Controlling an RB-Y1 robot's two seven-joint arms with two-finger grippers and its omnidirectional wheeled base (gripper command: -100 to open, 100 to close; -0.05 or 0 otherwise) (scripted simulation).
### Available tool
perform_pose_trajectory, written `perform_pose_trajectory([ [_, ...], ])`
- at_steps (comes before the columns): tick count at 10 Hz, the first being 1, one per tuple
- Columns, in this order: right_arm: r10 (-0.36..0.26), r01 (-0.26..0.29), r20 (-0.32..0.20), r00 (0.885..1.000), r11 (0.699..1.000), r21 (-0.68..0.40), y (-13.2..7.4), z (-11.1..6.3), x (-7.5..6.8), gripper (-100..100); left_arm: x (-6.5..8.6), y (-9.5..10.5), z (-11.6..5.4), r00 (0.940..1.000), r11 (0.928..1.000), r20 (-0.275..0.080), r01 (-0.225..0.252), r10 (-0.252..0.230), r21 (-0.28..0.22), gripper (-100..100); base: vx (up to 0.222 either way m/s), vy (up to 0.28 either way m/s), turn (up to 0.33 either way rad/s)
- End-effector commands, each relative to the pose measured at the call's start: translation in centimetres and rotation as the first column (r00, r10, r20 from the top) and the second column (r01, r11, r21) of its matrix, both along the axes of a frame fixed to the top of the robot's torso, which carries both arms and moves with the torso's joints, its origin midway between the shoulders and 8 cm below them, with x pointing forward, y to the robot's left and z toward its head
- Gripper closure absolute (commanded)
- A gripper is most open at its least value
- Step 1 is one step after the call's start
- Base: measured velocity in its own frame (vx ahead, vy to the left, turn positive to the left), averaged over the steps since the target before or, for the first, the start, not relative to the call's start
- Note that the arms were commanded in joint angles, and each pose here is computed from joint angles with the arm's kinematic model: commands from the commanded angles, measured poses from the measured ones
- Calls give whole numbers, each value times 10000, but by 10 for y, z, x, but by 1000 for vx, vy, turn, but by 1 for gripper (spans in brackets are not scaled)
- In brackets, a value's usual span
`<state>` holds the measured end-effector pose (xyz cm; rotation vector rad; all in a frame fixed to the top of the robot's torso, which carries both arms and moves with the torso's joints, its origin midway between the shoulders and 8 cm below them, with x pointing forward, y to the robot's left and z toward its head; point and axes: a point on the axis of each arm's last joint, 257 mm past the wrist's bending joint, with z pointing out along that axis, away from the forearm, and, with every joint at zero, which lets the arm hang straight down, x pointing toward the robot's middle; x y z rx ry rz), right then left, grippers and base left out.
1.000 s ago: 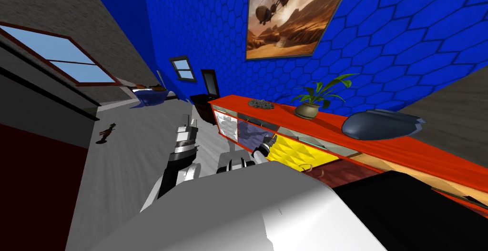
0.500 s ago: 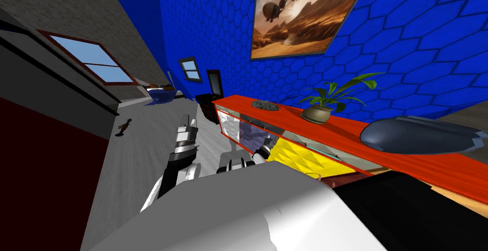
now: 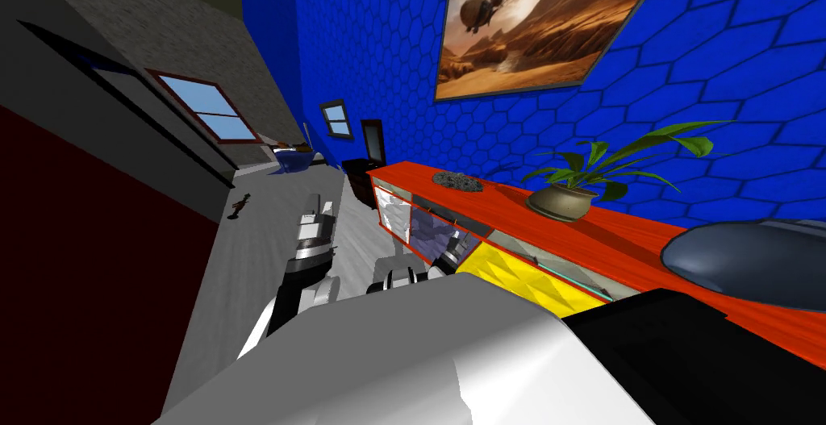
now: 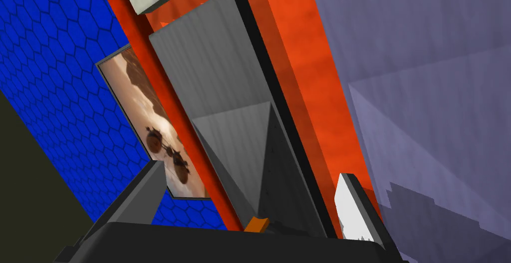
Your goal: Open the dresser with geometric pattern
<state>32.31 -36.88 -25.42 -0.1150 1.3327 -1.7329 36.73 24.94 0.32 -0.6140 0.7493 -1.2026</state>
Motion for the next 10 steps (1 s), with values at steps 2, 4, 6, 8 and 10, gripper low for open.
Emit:
perform_pose_trajectory([
  [2, -94, 83, -104, 9999, 9942, -1077, 14, 4, -13, -100, 0, 0, 0, 10000, 10000, 0, 0, 0, 0, 0, 30, -11, 137],
  [4, -139, 111, -166, 9998, 9879, -1544, 23, 5, -20, -100, 0, 0, 0, 10000, 10000, 0, 0, 0, 0, 0, 39, -20, 152],
  [6, -176, 133, -217, 9996, 9828, -1844, 33, 5, -26, -100, 0, 0, 0, 10000, 10000, 0, -1, 1, 0, 0, 30, -10, 100],
  [8, -110, 67, -221, 9997, 9829, -1838, 17, 4, -16, -100, 0, 0, 0, 10000, 10000, 0, -1, 1, 0, 0, -17, 10, 100],
  [10, -122, 72, -252, 9996, 9819, -1895, 4, 3, -9, -100, 0, 0, 0, 10000, 10000, 1, 0, 0, -1, 0, -72, 35, 141],
])
